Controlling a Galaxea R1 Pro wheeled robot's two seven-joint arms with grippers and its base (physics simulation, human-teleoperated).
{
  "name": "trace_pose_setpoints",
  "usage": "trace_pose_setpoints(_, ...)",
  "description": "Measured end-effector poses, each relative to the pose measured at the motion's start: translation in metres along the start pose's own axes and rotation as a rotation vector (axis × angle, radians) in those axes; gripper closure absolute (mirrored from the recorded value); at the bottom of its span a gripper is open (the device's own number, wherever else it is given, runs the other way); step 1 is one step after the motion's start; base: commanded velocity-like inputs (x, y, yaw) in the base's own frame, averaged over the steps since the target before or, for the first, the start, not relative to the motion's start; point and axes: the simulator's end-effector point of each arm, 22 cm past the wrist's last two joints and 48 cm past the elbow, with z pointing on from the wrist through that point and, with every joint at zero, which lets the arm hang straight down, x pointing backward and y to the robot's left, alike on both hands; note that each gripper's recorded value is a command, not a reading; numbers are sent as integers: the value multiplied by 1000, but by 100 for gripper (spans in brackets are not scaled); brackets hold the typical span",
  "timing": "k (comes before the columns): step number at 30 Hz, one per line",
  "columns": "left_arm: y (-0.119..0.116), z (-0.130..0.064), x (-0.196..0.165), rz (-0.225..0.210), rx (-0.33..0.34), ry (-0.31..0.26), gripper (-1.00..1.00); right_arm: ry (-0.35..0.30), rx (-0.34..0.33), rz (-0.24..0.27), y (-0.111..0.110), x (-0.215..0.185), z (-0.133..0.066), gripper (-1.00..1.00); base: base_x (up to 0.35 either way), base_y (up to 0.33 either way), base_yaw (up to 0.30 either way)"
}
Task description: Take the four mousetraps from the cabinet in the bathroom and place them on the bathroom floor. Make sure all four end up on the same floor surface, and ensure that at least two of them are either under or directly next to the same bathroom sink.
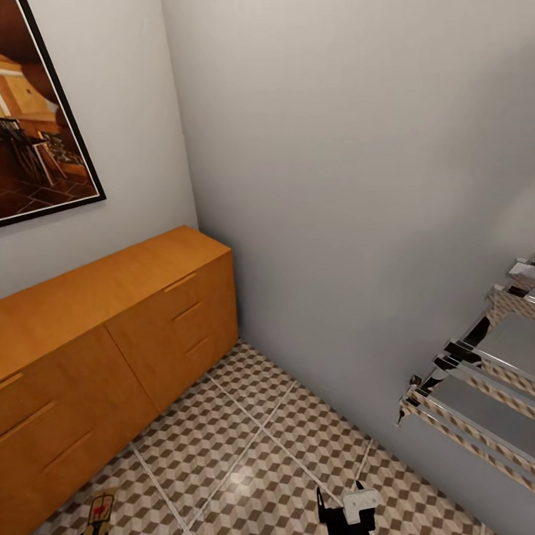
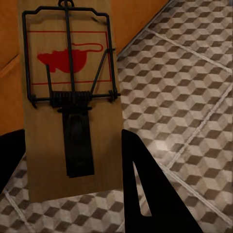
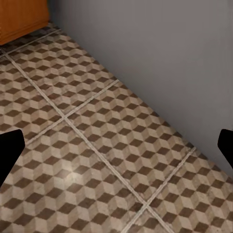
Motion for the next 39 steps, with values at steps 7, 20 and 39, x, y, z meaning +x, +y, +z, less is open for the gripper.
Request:
trace_pose_setpoints(7, 4, -1, 2, -9, -13, 5, 100, 4, -3, -2, 1, 1, 0, -100, 0, 0, 0)
trace_pose_setpoints(20, 2, -2, 5, -11, -12, 12, 100, 1, 3, 4, 2, 0, 0, -100, 0, 0, 0)
trace_pose_setpoints(39, -2, -2, 5, -14, -7, 15, 100, 0, 44, 8, -4, -1, -1, -100, 0, 0, 235)
